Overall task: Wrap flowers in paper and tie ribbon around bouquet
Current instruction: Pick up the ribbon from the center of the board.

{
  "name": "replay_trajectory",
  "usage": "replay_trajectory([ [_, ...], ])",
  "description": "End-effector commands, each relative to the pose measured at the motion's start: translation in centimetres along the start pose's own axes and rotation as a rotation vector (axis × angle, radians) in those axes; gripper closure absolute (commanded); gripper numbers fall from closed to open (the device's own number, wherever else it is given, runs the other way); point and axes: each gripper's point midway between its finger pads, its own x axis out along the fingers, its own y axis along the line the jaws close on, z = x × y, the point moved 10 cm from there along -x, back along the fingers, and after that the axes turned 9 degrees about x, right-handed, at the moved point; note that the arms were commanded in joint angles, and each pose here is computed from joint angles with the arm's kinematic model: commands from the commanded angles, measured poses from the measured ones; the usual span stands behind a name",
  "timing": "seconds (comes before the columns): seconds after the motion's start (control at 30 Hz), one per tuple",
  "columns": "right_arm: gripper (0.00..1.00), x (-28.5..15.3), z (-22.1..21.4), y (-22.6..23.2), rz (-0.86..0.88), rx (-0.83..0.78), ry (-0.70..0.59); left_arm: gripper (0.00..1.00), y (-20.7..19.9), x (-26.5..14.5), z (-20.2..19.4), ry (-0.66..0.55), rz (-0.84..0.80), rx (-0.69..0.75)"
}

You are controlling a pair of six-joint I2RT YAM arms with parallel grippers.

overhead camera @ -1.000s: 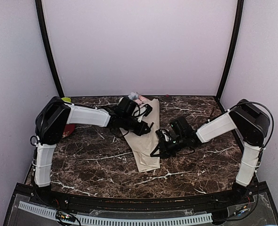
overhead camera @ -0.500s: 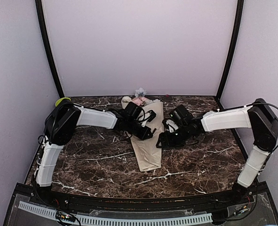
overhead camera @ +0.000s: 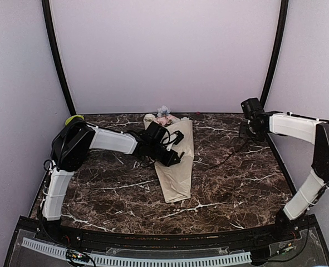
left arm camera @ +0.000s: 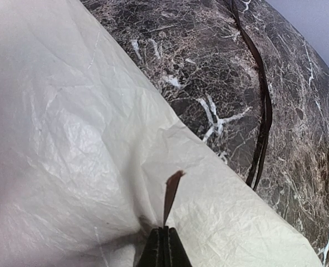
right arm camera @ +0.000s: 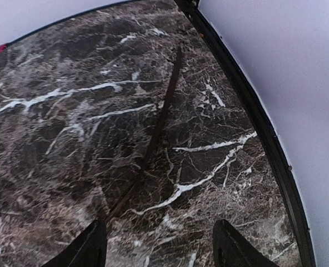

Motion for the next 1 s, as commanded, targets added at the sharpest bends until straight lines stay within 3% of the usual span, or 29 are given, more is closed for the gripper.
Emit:
replay_trajectory([
  [0.0, 0.35, 3.9, -0.2, 0.3, -0.014, 0.034, 0.106, 1.0, -0.4, -0.3, -2.7, 0.134, 0.003, -0.02],
  [0.1, 0.31, 6.2, -0.5, 0.3, -0.007, 0.036, 0.175, 1.0, -0.5, -0.3, -2.6, 0.129, -0.009, -0.022],
  [0.43, 0.33, 11.7, -1.6, -0.5, -0.022, 0.054, 0.293, 1.0, -0.5, -0.5, -2.7, 0.136, 0.0, -0.012],
  [0.6, 0.51, 13.3, -2.4, -1.1, 0.057, 0.058, 0.375, 1.0, -0.5, -0.6, -2.7, 0.139, 0.006, -0.006],
  [0.83, 1.0, 13.2, -2.0, -2.6, 0.198, 0.133, 0.397, 1.0, -0.4, -0.7, -2.7, 0.147, 0.02, 0.0],
  [0.97, 1.0, 11.6, 0.4, -2.7, 0.252, 0.114, 0.342, 1.0, -0.5, -1.0, -2.5, 0.145, 0.022, 0.008],
])
